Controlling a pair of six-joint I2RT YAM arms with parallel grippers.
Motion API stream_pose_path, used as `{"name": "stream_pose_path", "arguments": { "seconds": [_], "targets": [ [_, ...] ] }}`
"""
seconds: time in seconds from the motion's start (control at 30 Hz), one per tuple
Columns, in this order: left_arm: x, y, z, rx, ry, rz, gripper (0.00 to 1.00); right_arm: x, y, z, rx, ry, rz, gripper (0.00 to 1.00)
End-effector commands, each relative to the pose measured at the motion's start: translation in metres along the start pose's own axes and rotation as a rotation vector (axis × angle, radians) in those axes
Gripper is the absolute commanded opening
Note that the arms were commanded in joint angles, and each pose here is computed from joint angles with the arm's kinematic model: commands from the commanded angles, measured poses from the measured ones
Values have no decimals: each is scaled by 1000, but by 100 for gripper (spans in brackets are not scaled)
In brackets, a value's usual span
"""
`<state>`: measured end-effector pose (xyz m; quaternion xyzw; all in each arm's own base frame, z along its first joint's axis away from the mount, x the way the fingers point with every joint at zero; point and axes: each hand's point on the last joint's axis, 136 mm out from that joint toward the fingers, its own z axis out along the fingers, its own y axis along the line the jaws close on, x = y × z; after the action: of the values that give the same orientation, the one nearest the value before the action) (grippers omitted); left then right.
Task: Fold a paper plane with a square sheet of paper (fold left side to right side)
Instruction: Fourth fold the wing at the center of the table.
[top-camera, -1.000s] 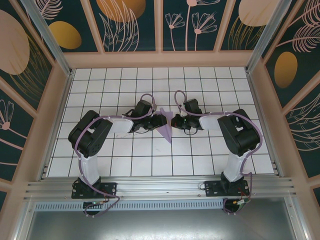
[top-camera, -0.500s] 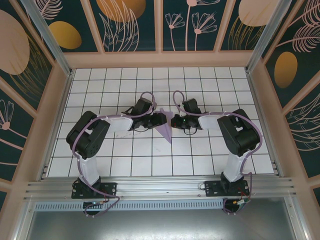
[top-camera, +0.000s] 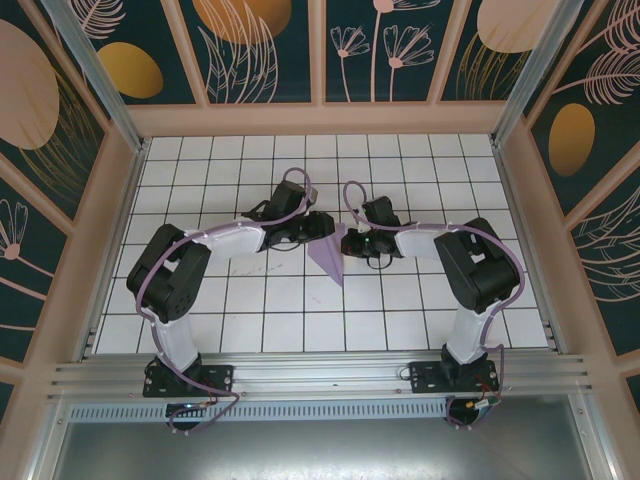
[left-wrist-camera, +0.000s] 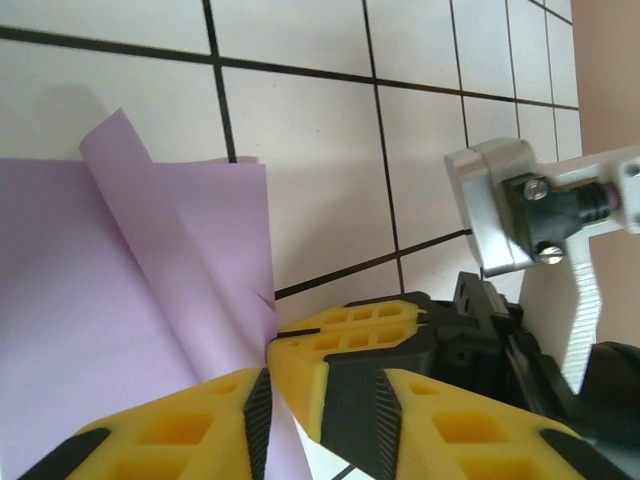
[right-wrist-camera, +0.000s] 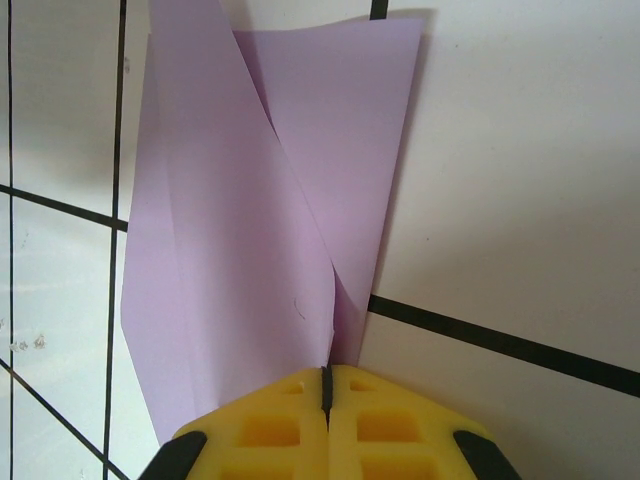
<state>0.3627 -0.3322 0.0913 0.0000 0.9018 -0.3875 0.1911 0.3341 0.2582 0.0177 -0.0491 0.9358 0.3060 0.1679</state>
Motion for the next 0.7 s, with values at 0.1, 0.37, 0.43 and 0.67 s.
{"name": "stream_pose_path", "arguments": {
  "seconds": [0.1, 0.37, 0.43, 0.67],
  "targets": [
    [-8, -7, 8, 16, 11, 20, 29, 34, -19, 14, 83, 120, 15, 0],
    [-4, -6, 24, 48, 48, 13, 25, 36, -21, 15, 90, 128, 15, 0],
    [-3, -8, 27, 62, 57, 13, 24, 37, -21, 15, 92, 129, 14, 0],
    [2, -2, 39, 64, 88, 2, 23, 37, -20, 16, 93, 133, 10, 0]
  ]
}}
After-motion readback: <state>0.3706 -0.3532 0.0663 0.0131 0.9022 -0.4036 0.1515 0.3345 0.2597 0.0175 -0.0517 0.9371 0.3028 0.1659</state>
